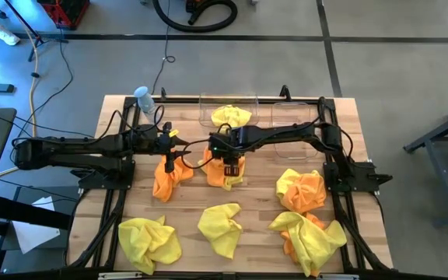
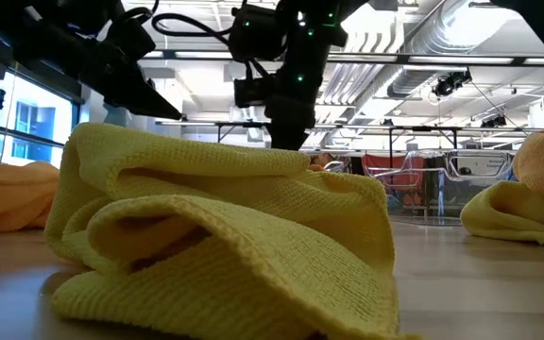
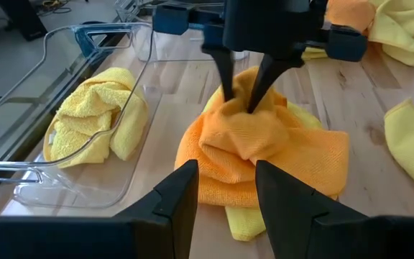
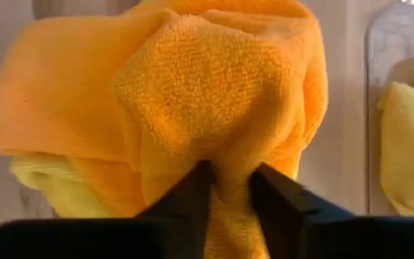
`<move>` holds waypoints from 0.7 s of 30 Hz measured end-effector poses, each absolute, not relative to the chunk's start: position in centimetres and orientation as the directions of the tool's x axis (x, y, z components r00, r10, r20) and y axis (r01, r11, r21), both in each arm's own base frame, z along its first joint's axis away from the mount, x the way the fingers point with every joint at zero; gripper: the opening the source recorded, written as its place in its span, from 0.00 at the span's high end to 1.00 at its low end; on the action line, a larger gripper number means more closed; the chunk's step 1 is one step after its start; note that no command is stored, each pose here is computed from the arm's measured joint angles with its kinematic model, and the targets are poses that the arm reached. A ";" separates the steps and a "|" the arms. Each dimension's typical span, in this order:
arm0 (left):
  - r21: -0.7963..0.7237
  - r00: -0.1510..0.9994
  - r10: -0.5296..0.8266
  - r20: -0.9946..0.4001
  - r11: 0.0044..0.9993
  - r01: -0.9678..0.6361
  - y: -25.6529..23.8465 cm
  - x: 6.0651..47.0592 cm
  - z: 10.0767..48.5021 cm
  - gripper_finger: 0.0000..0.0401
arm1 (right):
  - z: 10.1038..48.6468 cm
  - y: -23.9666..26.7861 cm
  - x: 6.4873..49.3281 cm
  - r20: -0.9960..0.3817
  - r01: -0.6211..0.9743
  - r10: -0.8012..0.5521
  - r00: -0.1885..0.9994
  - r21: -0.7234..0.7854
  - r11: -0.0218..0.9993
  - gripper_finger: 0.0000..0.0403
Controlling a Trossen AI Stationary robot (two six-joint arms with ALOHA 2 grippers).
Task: Sort microfiber towel by color & place in baskets
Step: Put the orange microfiber towel into the right transparent bin
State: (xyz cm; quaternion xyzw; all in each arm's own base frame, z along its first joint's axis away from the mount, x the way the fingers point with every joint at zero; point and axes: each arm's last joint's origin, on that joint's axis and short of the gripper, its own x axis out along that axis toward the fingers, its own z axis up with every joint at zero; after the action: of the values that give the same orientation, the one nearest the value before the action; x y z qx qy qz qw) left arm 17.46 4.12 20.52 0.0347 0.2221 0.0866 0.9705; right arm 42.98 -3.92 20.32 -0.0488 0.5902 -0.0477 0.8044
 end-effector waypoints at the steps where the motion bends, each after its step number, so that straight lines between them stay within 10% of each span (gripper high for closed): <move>1: 0.101 0.886 0.183 -0.426 0.983 -0.155 4.1 17.5 20.5 0.69 | 20.3 -3.9 42.9 -0.947 0.017 -0.126 0.295 -0.127 0.992 0.89; 21: 0.081 0.870 0.179 -0.459 0.984 -0.160 4.1 17.3 20.2 0.69 | 34.2 -3.0 32.3 -0.812 0.193 -0.218 0.542 -0.133 0.972 1.00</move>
State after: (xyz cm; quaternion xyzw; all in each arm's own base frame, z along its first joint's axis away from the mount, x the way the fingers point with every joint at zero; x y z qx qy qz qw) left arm 17.30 4.08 20.19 0.0200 0.2394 0.0877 0.9668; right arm 32.31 -2.98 34.16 -0.0136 0.4640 -0.1171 0.8780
